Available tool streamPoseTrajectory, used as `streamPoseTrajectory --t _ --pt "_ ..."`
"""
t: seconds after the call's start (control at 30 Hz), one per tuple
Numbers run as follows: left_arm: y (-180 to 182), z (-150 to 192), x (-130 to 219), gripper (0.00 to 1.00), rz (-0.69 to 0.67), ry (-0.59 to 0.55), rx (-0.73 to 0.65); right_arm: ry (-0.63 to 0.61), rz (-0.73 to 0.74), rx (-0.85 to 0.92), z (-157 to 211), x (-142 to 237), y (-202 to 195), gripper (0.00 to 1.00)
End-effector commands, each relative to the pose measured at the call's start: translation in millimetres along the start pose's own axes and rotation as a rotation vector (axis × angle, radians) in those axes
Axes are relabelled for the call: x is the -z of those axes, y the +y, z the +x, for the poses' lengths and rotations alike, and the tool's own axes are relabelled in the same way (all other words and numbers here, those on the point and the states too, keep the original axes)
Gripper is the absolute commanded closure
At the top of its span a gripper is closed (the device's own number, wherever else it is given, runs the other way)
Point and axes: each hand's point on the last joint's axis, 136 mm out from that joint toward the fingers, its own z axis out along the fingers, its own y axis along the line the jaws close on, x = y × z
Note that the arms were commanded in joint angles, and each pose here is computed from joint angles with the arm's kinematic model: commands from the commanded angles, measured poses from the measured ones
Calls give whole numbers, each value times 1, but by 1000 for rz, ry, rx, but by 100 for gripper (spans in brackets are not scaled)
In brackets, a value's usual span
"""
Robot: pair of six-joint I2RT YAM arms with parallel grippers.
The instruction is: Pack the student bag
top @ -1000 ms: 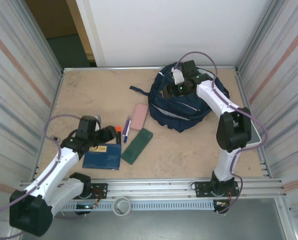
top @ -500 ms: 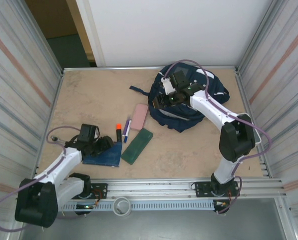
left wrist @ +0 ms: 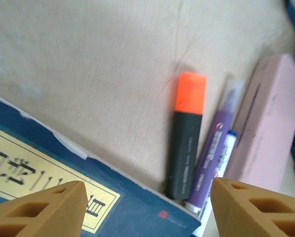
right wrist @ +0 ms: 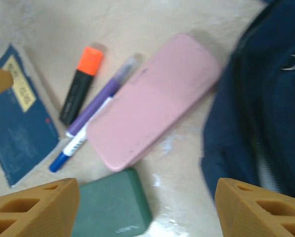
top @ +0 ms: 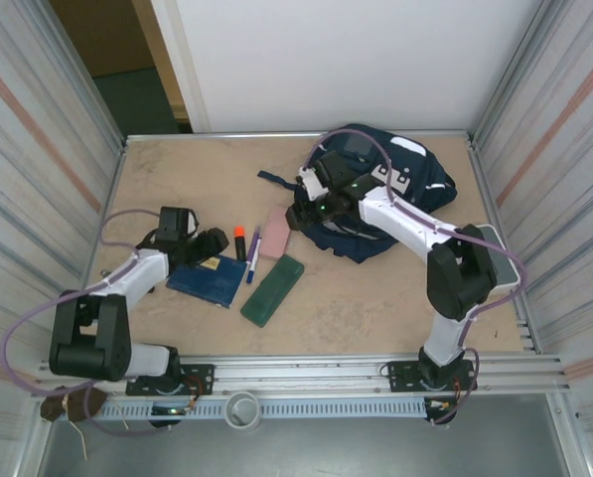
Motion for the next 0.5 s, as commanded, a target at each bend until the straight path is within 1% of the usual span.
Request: streamPoseTrajectory --t 0.0,0.07,0.17,0.23,0.3,0.4,0.47 --pt "18 -21 31 30 -111 -141 -23 -33 -124 6 -7 -11 43 29" --pt "36 -17 41 28 -161 -169 11 -49 -189 12 -8 -20 68 29" --pt "59 -4 47 25 -154 -180 124 -51 -256 37 -5 -43 107 29" --pt "70 5 47 23 -130 -175 204 -44 -244 68 -4 -60 125 29" --pt "78 13 47 22 -127 -169 244 -35 -240 89 -2 -76 138 30" --pt "88 22 46 22 -174 -136 282 -21 -230 115 2 -101 151 32" --pt "91 26 43 21 -190 -103 285 -8 -227 127 5 -117 158 32"
